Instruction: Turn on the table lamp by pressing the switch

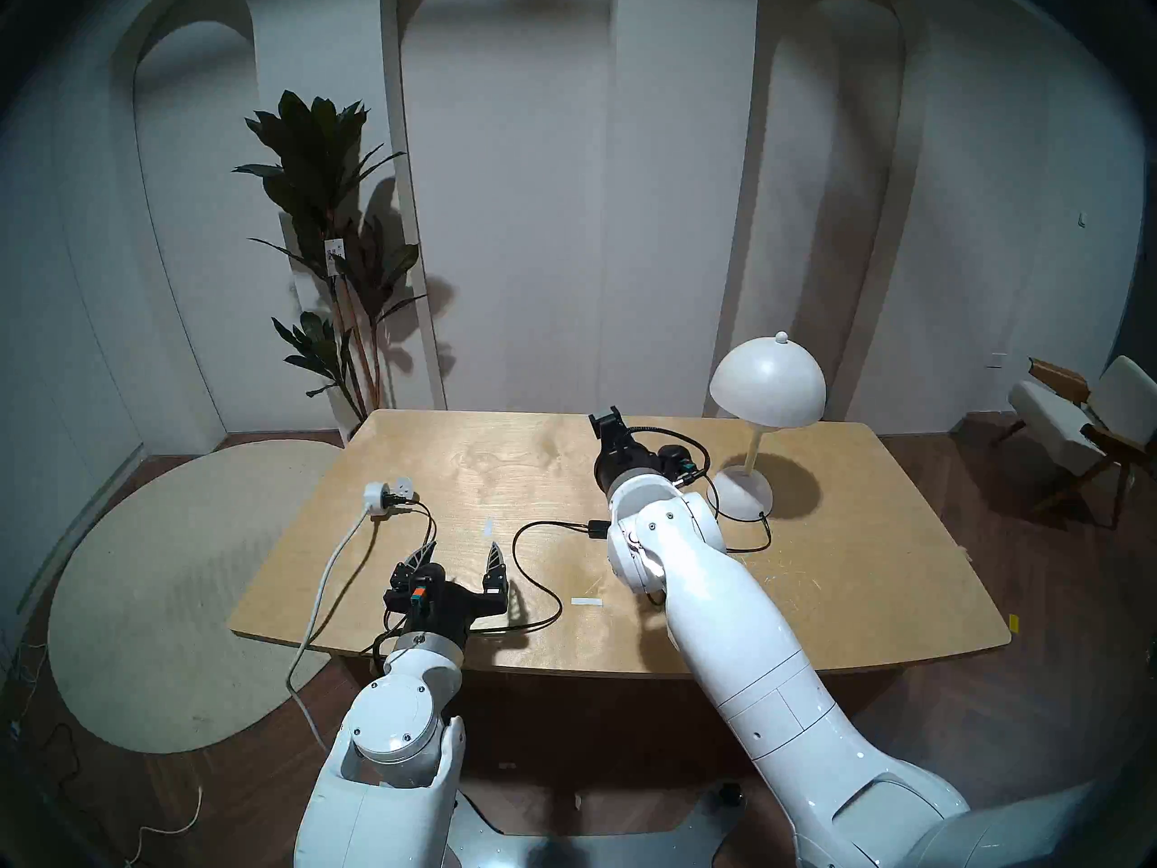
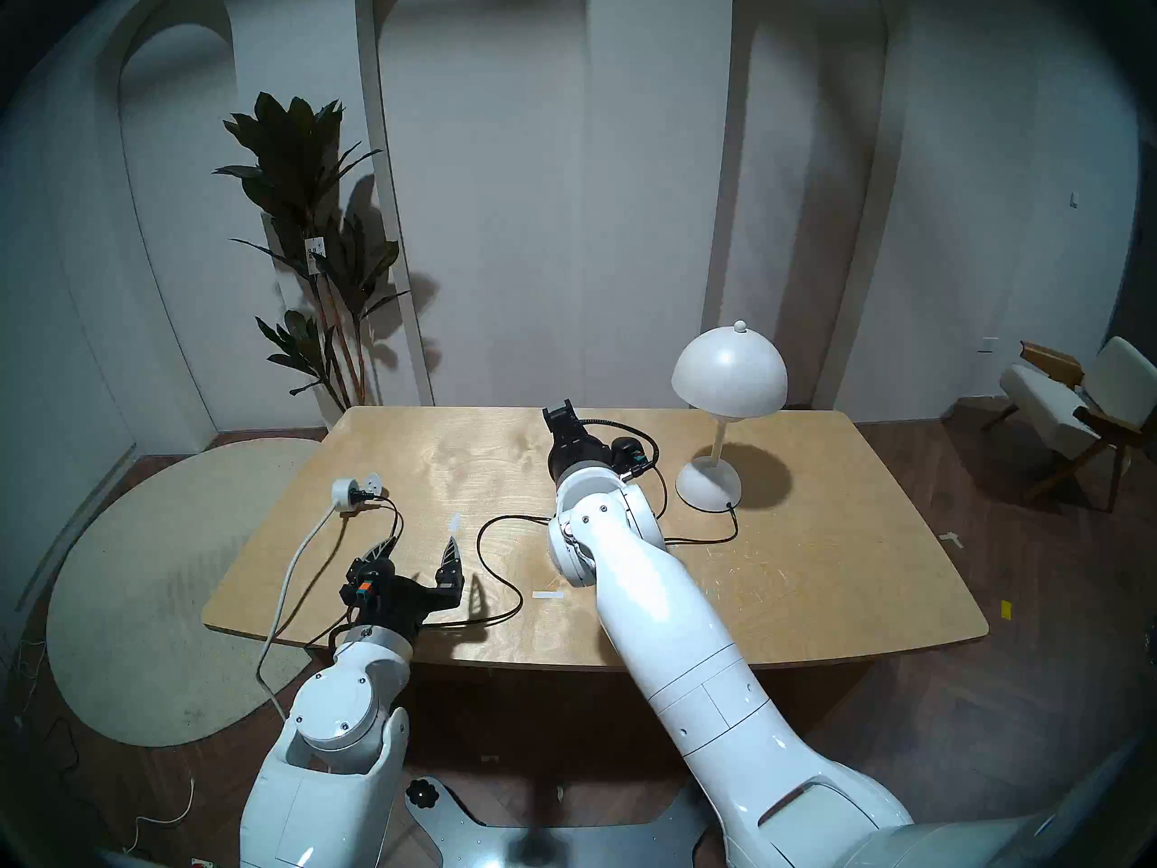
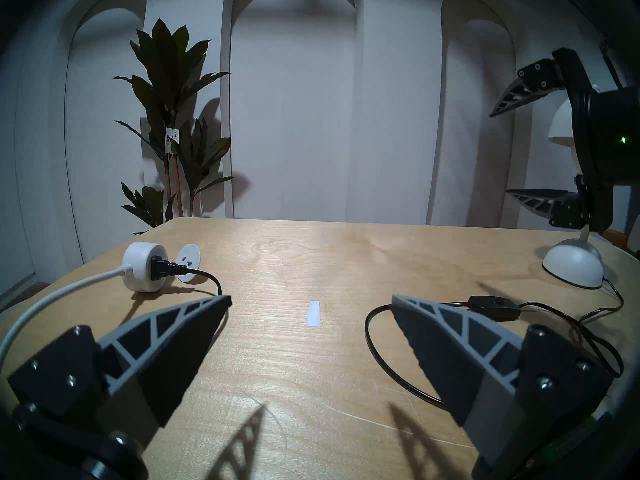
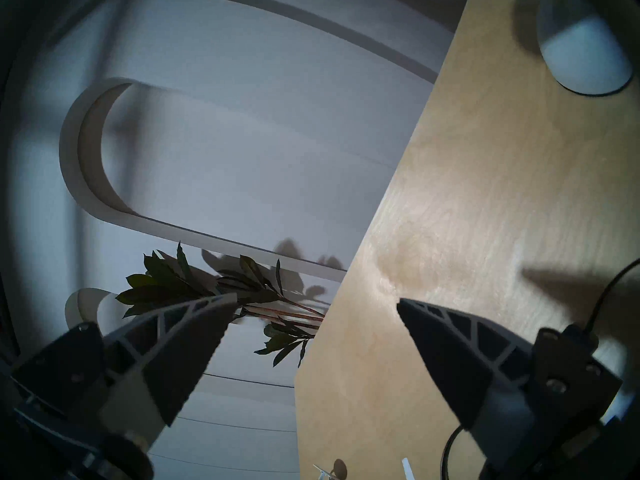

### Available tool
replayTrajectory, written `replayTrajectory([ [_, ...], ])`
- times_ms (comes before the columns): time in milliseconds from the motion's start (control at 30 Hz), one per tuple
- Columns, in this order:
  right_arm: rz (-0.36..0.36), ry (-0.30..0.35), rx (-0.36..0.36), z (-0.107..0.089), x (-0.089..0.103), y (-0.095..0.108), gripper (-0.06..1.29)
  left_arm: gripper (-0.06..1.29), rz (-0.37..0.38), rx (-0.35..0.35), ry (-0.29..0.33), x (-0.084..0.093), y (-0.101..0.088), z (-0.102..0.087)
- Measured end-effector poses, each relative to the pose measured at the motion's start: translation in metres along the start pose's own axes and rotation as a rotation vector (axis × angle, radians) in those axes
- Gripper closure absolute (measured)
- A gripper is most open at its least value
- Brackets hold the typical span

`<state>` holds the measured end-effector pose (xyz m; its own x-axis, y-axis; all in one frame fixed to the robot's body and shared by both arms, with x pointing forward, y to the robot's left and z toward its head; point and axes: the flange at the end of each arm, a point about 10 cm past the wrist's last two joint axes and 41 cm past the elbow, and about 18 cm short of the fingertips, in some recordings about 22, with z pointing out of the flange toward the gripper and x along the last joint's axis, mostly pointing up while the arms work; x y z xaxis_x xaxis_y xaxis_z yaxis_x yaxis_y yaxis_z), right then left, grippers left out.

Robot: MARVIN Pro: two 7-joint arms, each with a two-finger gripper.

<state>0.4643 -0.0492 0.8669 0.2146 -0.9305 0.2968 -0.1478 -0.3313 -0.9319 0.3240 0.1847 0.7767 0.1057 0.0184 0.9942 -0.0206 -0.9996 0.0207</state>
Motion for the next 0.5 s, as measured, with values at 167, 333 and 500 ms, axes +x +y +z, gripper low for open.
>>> replayTrajectory([
  [167, 0.007, -0.010, -0.016, -0.002, -0.005, 0.011, -0.02, -0.02, 0.000, 0.000, 0.000, 0.000, 0.000, 0.000],
  [333, 0.014, -0.012, -0.029, -0.002, -0.006, 0.019, -0.02, -0.02, 0.000, 0.000, 0.000, 0.000, 0.000, 0.000],
  [500, 0.023, -0.004, -0.034, 0.000, -0.002, 0.023, -0.02, -0.02, 0.000, 0.000, 0.000, 0.000, 0.000, 0.000],
])
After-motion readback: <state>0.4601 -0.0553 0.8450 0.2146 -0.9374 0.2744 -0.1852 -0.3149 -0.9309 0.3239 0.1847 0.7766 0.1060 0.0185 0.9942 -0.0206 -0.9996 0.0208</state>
